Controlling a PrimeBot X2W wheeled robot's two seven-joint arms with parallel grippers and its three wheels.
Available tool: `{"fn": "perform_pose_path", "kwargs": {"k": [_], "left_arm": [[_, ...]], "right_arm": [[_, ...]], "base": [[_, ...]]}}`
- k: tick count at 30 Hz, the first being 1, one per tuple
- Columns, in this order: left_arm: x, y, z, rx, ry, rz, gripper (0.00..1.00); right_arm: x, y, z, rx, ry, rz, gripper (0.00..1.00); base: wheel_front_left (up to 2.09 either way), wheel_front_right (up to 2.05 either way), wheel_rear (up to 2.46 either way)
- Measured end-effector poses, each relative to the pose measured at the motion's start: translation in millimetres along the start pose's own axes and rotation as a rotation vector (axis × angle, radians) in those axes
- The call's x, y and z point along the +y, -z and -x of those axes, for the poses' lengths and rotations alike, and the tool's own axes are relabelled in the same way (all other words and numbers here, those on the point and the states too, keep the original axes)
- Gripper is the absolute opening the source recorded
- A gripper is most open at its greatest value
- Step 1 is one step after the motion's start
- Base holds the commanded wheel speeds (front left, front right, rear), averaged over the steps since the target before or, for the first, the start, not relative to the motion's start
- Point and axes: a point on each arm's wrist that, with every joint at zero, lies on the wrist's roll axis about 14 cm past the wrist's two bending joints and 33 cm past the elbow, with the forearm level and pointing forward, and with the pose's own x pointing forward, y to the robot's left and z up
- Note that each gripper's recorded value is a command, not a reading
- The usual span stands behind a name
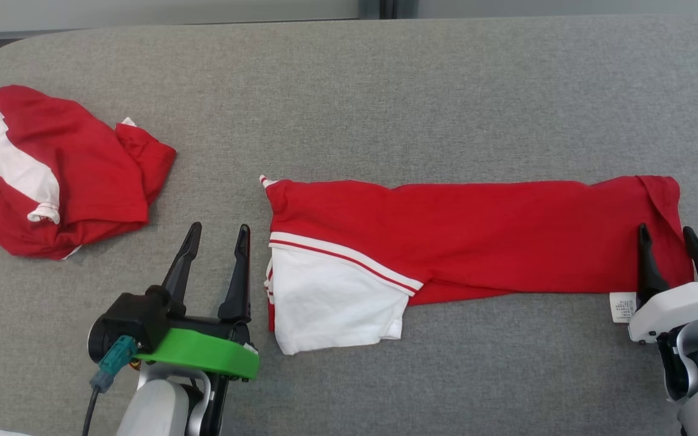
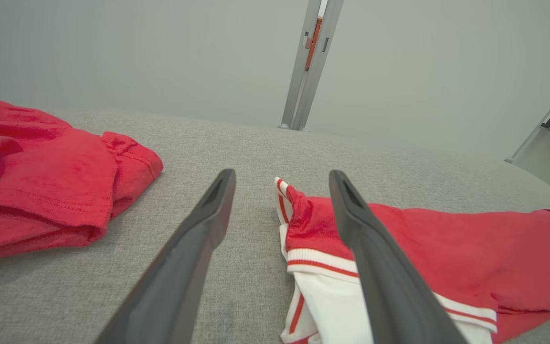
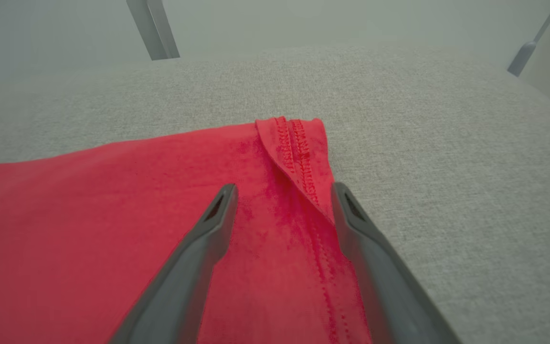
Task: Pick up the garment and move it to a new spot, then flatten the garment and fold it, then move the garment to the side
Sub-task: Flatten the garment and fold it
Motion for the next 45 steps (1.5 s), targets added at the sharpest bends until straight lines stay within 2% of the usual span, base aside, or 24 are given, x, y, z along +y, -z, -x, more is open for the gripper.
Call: {"fn": "perform_pose_path", "kwargs": {"k": [9, 15, 17, 18, 22, 25, 33, 36, 40, 45], "left_arm": [[11.8, 6.4, 4.6, 0.021, -0.035, 0.003, 1.00], [9.0, 6.7, 1.9, 0.022, -0.025, 0.004, 1.00], [7.4, 7.1, 0.7, 0.022, -0.019, 0.003, 1.00], [7.0, 7.4, 0.3, 0.023, -0.018, 0.003, 1.00], [4.8, 7.7, -1.3, 0.024, -0.011, 0.002, 1.00], [3.6, 7.8, -1.8, 0.024, -0.007, 0.002, 1.00], [0.6, 0.1, -0.3, 0.003, -0.004, 0.020, 1.00], [0.8, -3.4, 2.6, -0.007, -0.009, 0.032, 1.00], [1.7, -6.3, 8.8, -0.014, -0.020, 0.042, 1.00], [0.2, -10.2, 14.3, -0.025, -0.023, 0.055, 1.00]], "right_arm": [[-16.3, 21.9, -8.1, 0.068, 0.087, -0.033, 1.00], [-6.6, 31.4, -8.4, 0.097, 0.081, -0.073, 1.00], [-1.3, 34.0, -8.6, 0.107, 0.070, -0.085, 0.41], [-0.7, 34.5, -8.5, 0.108, 0.069, -0.092, 0.00], [3.3, 33.9, -8.9, 0.110, 0.060, -0.114, 0.00], [-6.9, 30.8, -6.8, 0.103, 0.080, -0.117, 0.00], [-75.8, 4.6, 7.6, 0.041, 0.242, -0.084, 0.00], [-91.2, -6.2, 14.0, 0.013, 0.283, -0.069, 0.00], [-77.6, -19.9, 13.5, -0.029, 0.251, -0.051, 0.00], [-23.8, -48.6, 3.8, -0.123, 0.116, -0.046, 0.00]], "base": [[0.00, 0.00, 0.00], [0.00, 0.00, 0.00], [0.00, 0.00, 0.00], [0.00, 0.00, 0.00], [0.00, 0.00, 0.00], [0.00, 0.00, 0.00], [0.00, 0.00, 0.00], [0.00, 0.00, 0.00], [0.00, 0.00, 0.00], [0.00, 0.00, 0.00]]}}
